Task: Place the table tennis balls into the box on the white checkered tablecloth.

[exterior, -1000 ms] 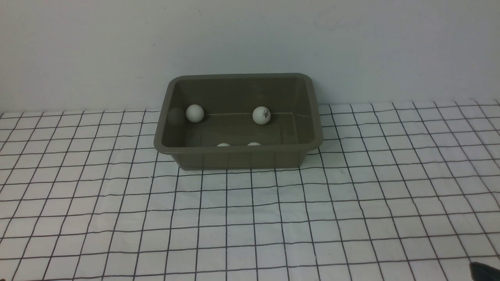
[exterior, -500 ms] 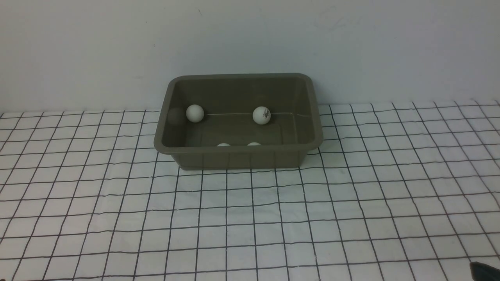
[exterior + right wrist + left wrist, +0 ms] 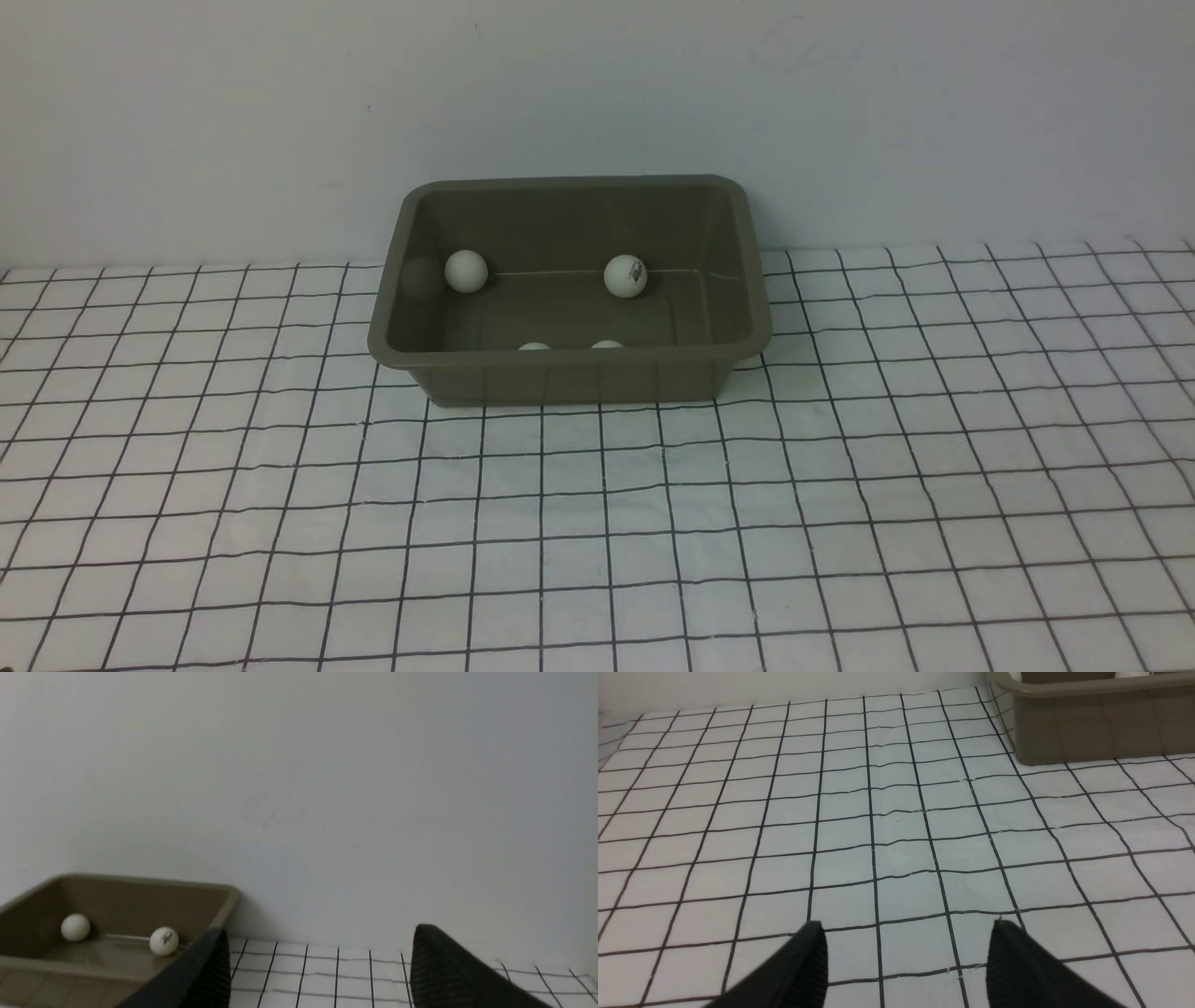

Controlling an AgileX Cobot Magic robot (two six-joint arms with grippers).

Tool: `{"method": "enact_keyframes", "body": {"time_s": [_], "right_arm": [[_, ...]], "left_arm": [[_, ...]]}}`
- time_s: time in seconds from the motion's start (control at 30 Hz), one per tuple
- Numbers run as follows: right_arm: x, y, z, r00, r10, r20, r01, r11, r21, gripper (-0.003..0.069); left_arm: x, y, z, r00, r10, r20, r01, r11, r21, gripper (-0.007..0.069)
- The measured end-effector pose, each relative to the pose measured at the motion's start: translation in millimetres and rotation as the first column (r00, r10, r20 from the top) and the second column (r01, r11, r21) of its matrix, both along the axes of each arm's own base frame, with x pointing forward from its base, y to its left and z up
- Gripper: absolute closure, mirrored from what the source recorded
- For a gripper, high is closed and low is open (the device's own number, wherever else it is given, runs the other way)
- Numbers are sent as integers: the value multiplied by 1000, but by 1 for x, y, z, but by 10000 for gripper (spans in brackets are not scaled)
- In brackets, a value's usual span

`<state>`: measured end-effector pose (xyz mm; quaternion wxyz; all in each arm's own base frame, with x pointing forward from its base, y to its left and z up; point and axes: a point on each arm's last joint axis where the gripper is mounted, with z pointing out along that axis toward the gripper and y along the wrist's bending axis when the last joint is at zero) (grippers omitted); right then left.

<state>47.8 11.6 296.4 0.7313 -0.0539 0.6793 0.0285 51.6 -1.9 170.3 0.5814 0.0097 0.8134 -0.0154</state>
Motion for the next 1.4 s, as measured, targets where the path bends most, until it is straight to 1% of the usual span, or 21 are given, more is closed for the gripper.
{"method": "enact_keyframes", "body": {"time_s": [0.13, 0.27, 0.37, 0.4, 0.5, 0.67, 0.83, 0.9, 1.07, 1.33, 1.4], "right_arm": [[0, 0, 0, 1000, -3, 10, 3, 1000, -16, 186], [-2, -2, -1, 1000, -23, 9, 23, 999, 24, 186], [-1, -8, -7, 995, -86, -60, 87, 996, 17, 186], [-1, -10, -10, 991, -104, -89, 109, 992, 58, 186], [2, -13, -21, 984, -136, -118, 147, 985, 95, 186], [2, -14, -64, 978, -151, -142, 157, 987, 32, 186], [4, -12, -89, 971, -133, -197, 137, 991, 8, 186], [5, -11, -98, 964, -123, -237, 121, 992, -23, 186], [4, -10, -106, 951, -113, -289, 94, 992, -80, 186], [5, -10, -119, 935, -112, -335, 87, 992, -89, 186], [5, -10, -118, 942, -114, -315, 91, 992, -88, 186]], "left_arm": [[0, 0, 0, 1000, 0, 0, 0, 1000, 0, 210], [0, 0, 0, 1000, 0, 0, 0, 1000, 0, 210], [0, 0, 0, 1000, 0, 0, 0, 1000, 0, 210], [0, 0, 0, 1000, 0, 0, 0, 1000, 0, 210], [0, 0, 0, 1000, 0, 0, 0, 1000, 0, 210], [0, 0, 0, 1000, 0, 0, 0, 1000, 0, 210], [0, 0, 0, 1000, 0, 0, 0, 1000, 0, 210], [0, 0, 0, 1000, 0, 0, 0, 1000, 0, 210], [0, 0, 0, 1000, 0, 0, 0, 1000, 0, 210], [0, 0, 0, 1000, 0, 0, 0, 1000, 0, 210], [0, 0, 0, 1000, 0, 0, 0, 1000, 0, 210]]}}
